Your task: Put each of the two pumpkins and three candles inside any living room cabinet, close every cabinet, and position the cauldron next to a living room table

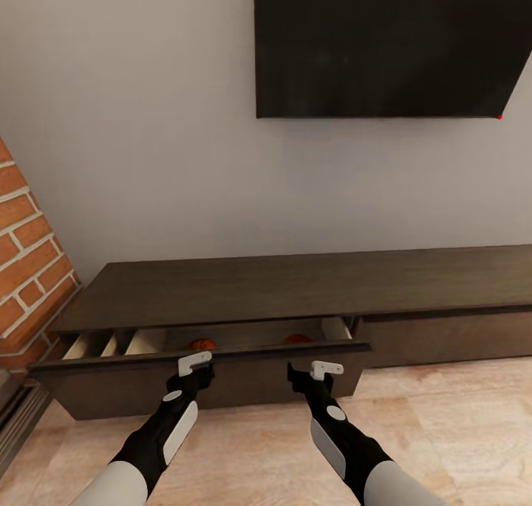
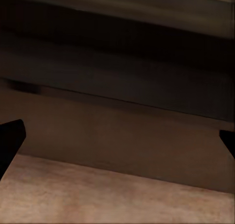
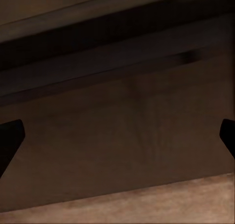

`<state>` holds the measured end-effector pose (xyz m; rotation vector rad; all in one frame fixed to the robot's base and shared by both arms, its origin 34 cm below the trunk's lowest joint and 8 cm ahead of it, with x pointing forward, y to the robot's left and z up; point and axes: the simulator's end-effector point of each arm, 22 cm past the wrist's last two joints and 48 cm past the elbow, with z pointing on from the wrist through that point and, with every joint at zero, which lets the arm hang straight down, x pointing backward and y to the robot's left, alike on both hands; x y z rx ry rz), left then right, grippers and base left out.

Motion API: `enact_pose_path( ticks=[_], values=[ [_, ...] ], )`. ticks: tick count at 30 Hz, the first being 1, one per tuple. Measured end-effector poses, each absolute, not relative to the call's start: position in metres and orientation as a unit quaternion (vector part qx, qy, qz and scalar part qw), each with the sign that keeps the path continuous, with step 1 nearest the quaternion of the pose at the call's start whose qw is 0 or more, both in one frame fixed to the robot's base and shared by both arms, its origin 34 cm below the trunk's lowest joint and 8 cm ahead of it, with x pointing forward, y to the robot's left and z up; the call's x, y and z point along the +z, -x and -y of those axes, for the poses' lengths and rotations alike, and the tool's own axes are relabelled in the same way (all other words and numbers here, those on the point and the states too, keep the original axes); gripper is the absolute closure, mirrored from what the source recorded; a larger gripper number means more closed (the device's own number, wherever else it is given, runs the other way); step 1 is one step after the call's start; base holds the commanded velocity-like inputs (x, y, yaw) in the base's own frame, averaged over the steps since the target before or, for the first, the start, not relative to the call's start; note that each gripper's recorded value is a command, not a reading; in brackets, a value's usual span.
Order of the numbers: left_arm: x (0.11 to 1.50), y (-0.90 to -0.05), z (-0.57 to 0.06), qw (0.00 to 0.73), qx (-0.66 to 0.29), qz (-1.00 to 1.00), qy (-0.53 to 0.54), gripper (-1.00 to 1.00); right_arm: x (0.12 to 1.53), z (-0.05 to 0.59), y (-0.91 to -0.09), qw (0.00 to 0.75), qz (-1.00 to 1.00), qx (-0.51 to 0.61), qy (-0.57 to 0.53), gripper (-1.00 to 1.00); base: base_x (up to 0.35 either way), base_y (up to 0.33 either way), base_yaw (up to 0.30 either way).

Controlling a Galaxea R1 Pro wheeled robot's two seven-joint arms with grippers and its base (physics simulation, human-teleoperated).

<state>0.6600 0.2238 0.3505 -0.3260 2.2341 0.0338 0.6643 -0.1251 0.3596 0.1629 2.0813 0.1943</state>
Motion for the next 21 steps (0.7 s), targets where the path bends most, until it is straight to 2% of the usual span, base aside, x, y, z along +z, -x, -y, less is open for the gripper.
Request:
enact_pose_path(
  ticks=[10, 21],
  values=[
    [0.3509, -0.6603, -0.2206, 0.429, 0.013, -0.895, 0.125, -1.0, 0.3594, 0.1249, -0.6642, 0.499, -0.86, 0.081, -0.068, -1.0, 0.22, 0.0, 0.0],
    [0.351, -0.6606, -0.2202, 0.429, 0.012, -0.895, 0.124, -1.0, 0.3593, 0.1254, -0.6643, 0.499, -0.86, 0.08, -0.068, -1.0, 0.033, 0.0, 0.0]
  ],
)
